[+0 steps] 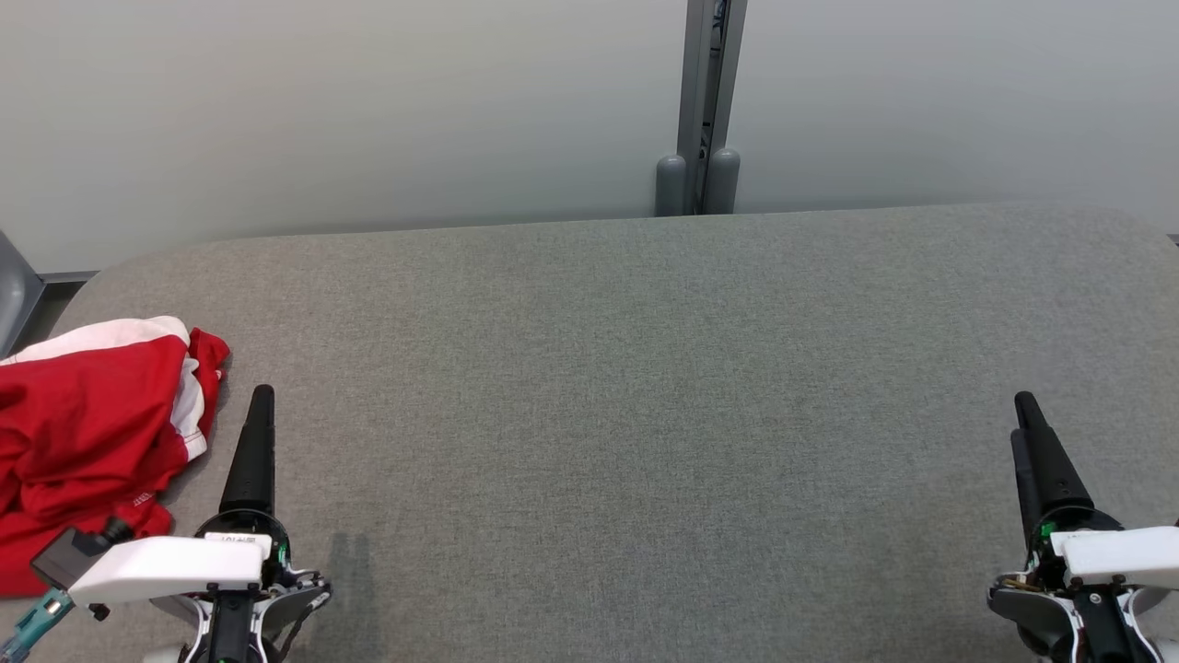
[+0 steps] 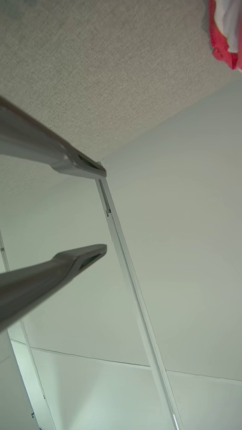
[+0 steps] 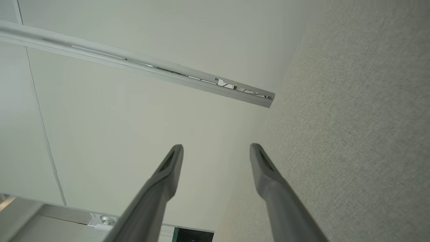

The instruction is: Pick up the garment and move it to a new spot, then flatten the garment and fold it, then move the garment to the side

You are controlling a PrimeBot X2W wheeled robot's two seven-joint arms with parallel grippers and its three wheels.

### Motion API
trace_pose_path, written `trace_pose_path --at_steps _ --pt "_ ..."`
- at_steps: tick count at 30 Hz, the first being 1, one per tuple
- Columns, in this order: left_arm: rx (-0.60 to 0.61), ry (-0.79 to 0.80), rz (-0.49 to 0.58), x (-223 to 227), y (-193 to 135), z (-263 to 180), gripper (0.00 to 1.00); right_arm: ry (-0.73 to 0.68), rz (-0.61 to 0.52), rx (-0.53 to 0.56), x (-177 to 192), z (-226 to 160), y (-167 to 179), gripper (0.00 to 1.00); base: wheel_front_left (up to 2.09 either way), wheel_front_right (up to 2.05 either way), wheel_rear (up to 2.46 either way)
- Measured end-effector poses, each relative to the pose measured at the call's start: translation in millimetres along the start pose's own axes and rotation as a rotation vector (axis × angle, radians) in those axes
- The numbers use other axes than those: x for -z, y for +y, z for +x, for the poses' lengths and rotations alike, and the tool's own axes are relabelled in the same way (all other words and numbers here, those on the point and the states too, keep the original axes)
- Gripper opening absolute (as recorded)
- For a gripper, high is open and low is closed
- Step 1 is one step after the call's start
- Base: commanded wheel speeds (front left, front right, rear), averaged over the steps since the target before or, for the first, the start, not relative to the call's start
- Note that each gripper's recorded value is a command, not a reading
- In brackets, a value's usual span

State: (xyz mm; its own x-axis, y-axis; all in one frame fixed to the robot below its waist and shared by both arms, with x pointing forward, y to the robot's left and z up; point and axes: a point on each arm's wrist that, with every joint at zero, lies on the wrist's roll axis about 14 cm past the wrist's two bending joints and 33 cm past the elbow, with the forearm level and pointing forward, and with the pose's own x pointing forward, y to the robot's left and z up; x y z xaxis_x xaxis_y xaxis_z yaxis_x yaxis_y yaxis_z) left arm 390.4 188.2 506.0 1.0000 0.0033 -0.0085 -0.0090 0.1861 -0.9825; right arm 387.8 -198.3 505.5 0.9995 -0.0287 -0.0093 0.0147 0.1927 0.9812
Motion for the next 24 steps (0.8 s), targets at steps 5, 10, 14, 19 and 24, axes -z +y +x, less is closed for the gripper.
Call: trace_pose_path --at_steps 5,10,14,19,24 --pt "0.031 0.005 0.117 3 -10 1 1.0 -0.002 -0.123 -0.033 0 2 11 1.0 0.0 0.0 0.0" --pt "0.052 0.019 0.236 8 -15 2 1.0 -0.006 -0.243 -0.063 0 3 20 1.0 0.0 0.0 0.0" --pt "0.071 0.023 0.341 8 -20 1 1.0 -0.002 -0.351 -0.079 1 3 24 1.0 0.0 0.0 0.0" --pt "0.086 0.029 0.455 11 -22 1 1.0 0.005 -0.477 -0.096 3 2 27 1.0 0.0 0.0 0.0" --pt "0.1 0.034 0.582 13 -25 0 1.0 0.004 -0.618 -0.113 5 1 30 1.0 0.0 0.0 0.0"
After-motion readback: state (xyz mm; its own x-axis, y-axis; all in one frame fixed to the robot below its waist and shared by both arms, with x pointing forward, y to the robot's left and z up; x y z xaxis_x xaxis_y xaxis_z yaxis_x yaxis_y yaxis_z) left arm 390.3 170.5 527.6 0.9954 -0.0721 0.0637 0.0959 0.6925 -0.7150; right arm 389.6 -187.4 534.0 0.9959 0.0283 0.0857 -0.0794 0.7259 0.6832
